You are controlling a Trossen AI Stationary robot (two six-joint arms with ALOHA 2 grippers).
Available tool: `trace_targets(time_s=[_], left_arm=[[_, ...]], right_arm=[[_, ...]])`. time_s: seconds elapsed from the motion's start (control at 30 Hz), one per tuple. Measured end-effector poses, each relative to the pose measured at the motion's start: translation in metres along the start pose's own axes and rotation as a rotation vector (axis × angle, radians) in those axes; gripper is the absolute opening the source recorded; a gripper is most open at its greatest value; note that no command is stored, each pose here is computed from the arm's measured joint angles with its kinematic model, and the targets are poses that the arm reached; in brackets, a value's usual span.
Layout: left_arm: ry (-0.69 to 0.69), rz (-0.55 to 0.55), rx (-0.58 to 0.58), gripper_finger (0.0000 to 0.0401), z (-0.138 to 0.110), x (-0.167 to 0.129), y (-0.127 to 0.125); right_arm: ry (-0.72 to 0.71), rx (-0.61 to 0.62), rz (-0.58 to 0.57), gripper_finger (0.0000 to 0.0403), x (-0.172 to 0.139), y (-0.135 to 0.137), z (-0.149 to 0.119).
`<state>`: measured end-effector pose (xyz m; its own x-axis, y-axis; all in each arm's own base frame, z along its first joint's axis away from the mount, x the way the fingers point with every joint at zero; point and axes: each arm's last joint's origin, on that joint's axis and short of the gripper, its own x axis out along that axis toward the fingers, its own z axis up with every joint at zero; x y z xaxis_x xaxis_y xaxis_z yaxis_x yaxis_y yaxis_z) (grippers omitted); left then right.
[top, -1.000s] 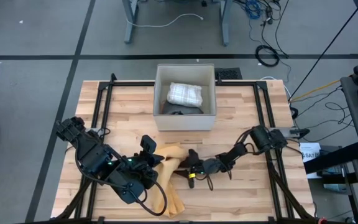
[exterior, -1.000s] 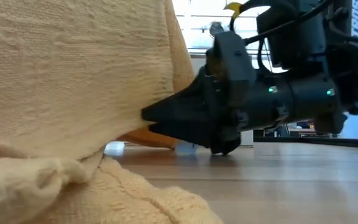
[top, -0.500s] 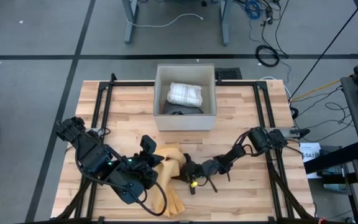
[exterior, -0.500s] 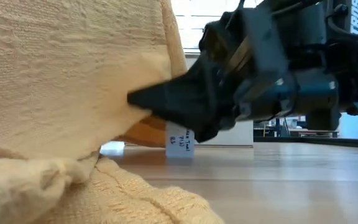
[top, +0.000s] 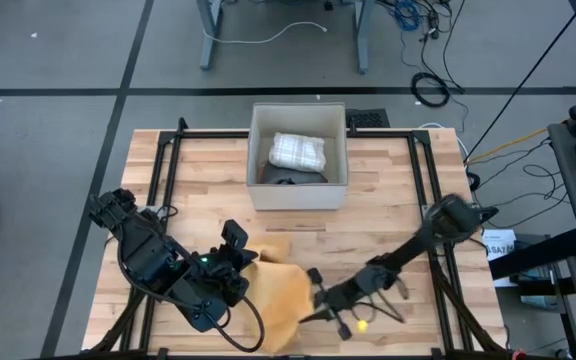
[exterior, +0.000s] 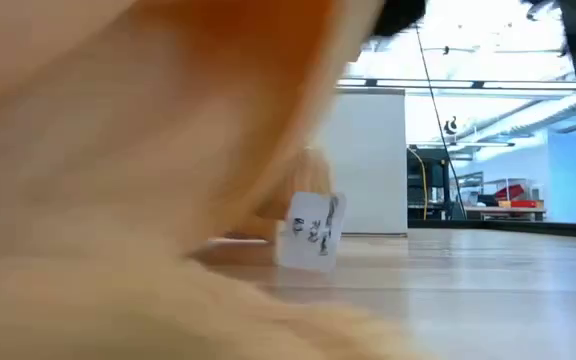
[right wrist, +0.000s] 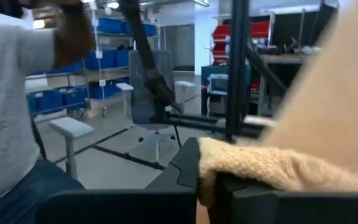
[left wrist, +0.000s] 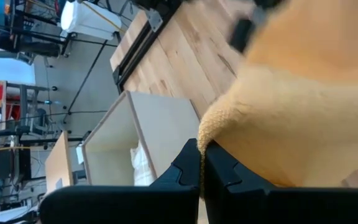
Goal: Fold towel
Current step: Fold the orange towel
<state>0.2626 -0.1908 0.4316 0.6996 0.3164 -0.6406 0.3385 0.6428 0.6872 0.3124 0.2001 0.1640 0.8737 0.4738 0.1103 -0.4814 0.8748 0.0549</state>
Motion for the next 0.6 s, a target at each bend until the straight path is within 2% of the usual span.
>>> trace_targets(time_s=[0.27,0.37,0.6], left_arm=[[0.008,0.0,0.03,0.0,-0.001,-0.004,-0.005],[-0.005,0.013,0.049,0.0,0.0,-0.01,-0.01],[-0.033,0.13,0.101,0.0,0.002,-0.027,-0.024]], right_arm=[[0.104,-0.163,0.001,0.0,-0.04,0.044,0.089],[0.121,-0.19,-0.03,0.0,-0.062,0.054,0.118],[0.091,-0.217,-0.062,0.0,-0.113,0.06,0.17]])
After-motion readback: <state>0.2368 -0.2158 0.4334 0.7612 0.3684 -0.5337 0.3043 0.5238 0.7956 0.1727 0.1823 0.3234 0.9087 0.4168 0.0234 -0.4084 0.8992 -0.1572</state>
